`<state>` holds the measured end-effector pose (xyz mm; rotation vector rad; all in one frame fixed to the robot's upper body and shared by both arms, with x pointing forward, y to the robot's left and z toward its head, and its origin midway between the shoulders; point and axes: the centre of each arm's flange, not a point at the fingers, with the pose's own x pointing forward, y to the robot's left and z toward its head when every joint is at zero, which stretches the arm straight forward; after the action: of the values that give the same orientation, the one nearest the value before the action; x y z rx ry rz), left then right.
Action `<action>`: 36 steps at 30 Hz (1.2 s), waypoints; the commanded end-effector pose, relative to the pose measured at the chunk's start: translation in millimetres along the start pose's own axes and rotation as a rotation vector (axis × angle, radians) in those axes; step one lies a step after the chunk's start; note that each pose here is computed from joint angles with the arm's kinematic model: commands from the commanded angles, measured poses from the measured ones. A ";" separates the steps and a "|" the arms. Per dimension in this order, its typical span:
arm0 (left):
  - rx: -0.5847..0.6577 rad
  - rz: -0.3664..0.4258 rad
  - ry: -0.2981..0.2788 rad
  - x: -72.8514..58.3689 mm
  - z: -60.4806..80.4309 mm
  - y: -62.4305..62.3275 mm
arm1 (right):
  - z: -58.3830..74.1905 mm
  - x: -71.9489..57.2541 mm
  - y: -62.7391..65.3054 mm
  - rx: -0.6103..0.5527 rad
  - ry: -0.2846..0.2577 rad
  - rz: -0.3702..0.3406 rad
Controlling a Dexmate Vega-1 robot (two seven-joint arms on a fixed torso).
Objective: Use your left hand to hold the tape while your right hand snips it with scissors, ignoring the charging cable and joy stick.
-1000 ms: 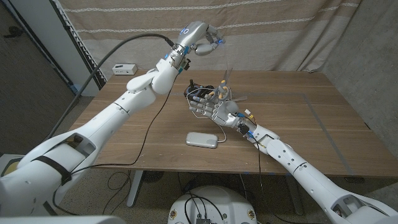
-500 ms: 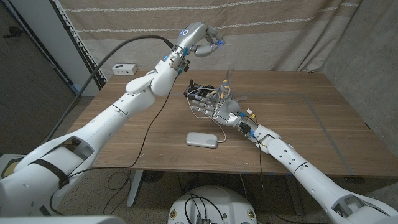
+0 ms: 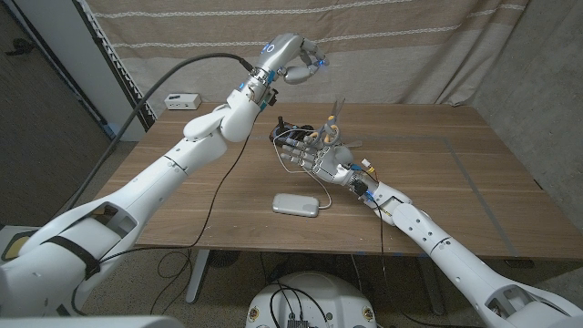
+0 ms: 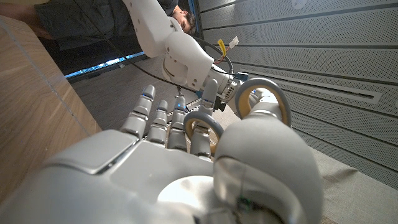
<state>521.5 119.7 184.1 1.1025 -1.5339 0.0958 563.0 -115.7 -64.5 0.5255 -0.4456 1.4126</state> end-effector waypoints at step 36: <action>-0.013 0.010 0.003 -5.0 0.8 0.8 | -5.8 16.7 0.9 0.024 0.006 0.066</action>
<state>523.0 121.1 180.8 1.0921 -1.5298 0.0879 562.6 -102.0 -61.0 0.5272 -0.4413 1.4663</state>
